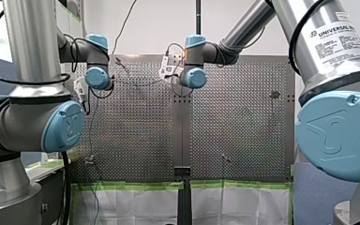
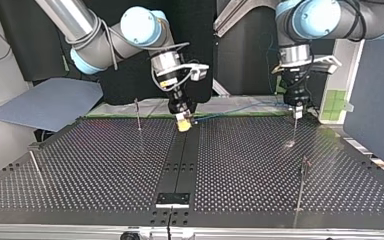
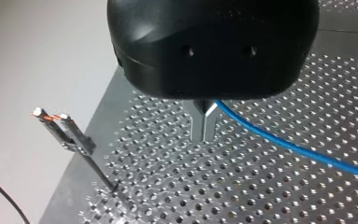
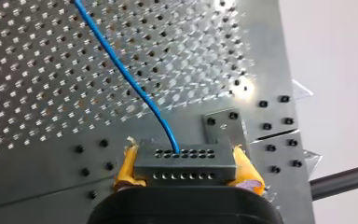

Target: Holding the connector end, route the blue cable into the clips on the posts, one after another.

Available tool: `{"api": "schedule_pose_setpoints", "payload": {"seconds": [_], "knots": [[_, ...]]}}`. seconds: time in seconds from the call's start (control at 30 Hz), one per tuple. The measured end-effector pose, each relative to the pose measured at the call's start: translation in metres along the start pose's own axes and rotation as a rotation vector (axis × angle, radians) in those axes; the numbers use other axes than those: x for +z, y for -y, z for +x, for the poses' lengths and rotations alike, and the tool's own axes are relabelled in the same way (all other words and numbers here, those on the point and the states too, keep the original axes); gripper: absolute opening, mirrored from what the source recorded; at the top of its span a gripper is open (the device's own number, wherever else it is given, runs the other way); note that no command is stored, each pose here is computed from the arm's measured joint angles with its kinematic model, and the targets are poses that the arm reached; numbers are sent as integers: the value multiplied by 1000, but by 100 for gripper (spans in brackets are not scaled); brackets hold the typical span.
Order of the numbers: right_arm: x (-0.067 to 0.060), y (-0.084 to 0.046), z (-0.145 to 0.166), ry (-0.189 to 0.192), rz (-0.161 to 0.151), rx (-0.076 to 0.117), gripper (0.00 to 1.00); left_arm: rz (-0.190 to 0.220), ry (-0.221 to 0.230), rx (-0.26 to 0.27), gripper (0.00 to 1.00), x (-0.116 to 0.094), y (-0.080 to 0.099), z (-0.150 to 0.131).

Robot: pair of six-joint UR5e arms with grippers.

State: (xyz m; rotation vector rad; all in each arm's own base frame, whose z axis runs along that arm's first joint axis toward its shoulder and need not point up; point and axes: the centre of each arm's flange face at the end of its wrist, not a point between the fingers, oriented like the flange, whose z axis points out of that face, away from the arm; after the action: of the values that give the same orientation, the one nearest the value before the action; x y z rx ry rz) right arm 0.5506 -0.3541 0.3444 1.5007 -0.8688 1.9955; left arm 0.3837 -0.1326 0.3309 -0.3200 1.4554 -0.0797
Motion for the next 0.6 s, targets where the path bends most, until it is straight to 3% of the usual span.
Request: {"api": "schedule_pose_setpoints", "payload": {"seconds": [0.33, 0.6], "knots": [[19, 10, 25, -53, 20, 37, 0, 19, 0, -8, 0, 6, 6, -10], [32, 20, 42, -91, 38, 76, 0, 57, -5, -25, 0, 6, 13, -12]]}}
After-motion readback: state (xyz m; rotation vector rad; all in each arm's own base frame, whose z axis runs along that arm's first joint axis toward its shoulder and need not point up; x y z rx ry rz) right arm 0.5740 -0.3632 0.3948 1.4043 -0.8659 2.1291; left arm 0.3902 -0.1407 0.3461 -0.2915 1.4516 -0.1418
